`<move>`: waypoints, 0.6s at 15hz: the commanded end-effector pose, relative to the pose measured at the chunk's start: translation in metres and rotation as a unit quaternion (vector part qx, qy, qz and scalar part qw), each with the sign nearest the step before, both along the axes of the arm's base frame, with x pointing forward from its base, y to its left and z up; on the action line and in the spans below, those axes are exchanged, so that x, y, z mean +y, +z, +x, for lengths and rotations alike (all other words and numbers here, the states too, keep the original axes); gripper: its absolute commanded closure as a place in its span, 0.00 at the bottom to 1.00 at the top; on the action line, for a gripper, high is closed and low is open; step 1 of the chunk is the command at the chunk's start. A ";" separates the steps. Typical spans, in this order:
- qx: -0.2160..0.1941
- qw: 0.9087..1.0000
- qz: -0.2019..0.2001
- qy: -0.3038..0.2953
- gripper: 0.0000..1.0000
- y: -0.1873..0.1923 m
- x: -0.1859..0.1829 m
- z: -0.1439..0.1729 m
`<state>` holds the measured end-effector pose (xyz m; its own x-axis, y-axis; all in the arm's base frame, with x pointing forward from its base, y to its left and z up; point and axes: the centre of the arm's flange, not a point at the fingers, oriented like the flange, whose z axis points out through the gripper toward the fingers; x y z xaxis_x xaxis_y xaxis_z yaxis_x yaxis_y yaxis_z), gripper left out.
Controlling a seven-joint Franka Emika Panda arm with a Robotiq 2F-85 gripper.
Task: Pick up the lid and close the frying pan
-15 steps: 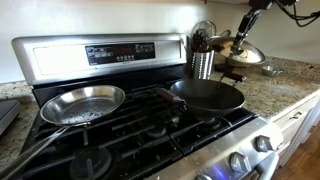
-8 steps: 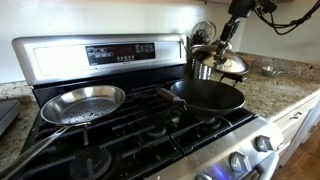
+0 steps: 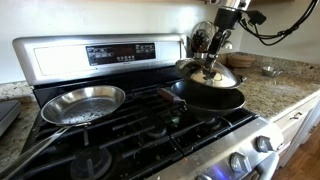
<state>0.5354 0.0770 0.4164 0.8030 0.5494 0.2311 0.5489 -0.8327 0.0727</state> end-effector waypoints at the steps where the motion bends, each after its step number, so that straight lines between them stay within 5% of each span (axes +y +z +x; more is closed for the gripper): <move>1: 0.008 1.000 0.011 0.019 0.80 0.002 0.020 -0.013; 9: 0.053 0.998 0.008 0.040 0.80 -0.031 0.039 -0.021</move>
